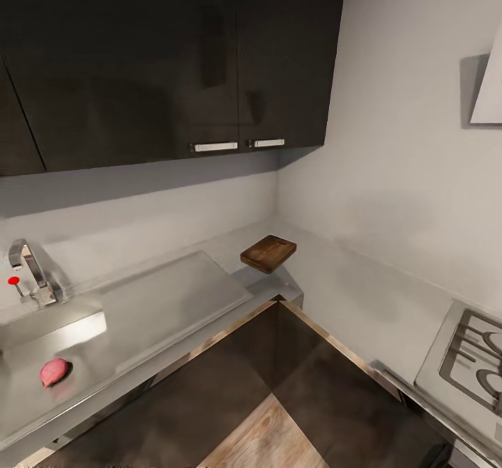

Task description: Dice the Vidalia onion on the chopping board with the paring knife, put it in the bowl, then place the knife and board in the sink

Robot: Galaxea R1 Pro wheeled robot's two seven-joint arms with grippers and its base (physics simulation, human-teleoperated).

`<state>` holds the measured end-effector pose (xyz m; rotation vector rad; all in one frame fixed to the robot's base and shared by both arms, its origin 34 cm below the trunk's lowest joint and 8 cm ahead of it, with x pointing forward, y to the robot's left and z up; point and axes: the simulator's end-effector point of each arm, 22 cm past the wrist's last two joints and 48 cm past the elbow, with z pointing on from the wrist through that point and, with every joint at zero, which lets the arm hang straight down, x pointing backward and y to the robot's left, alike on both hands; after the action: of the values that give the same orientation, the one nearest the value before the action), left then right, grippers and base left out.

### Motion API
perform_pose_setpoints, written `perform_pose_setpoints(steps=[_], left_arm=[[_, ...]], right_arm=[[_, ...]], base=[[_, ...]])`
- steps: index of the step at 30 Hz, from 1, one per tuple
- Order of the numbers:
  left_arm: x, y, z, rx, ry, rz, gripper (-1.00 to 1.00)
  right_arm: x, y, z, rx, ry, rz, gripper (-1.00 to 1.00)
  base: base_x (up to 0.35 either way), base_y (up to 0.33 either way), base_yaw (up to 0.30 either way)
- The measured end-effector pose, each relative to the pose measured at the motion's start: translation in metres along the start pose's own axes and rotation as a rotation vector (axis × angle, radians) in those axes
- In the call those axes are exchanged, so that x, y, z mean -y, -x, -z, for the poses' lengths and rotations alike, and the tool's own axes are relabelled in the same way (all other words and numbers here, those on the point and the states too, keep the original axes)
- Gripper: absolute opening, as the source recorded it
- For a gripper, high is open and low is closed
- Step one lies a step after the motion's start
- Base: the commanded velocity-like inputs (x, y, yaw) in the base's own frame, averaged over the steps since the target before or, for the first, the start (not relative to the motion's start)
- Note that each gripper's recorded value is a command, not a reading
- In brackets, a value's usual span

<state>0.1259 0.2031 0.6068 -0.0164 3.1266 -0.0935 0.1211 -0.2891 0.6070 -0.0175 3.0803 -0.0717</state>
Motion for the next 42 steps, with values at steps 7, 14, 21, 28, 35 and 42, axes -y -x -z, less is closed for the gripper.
perform_pose_setpoints(steps=[7, 14, 21, 28, 35, 42], left_arm=[[-0.002, -0.003, 0.005, 0.001, 0.003, 0.0, 1.0], [-0.003, -0.005, 0.01, 0.001, 0.005, -0.001, 1.0], [-0.003, -0.006, 0.011, 0.001, 0.005, -0.001, 1.0], [-0.003, -0.006, 0.011, 0.001, 0.005, -0.001, 1.0], [-0.003, -0.007, 0.011, 0.0, 0.005, 0.0, 1.0], [-0.003, -0.006, 0.011, 0.001, 0.005, -0.001, 1.0]], right_arm=[[-0.005, 0.011, 0.005, 0.027, 0.009, 0.001, 1.0], [-0.007, 0.068, 0.011, 0.152, 0.012, 0.014, 1.0], [-0.027, 0.15, 0.028, 0.329, 0.04, 0.107, 1.0], [-0.038, 0.193, 0.042, 0.426, 0.054, 0.141, 1.0], [-0.065, 0.249, 0.071, 0.564, 0.091, 0.206, 1.0], [-0.119, 0.334, 0.143, 0.81, 0.165, 0.292, 1.0]], base=[[0.0, 0.0, 0.047], [0.0, 0.0, 0.002], [0.0, 0.0, 0.0], [0.0, 0.0, 0.0], [0.0, 0.0, 0.0], [0.0, 0.0, 0.0]])
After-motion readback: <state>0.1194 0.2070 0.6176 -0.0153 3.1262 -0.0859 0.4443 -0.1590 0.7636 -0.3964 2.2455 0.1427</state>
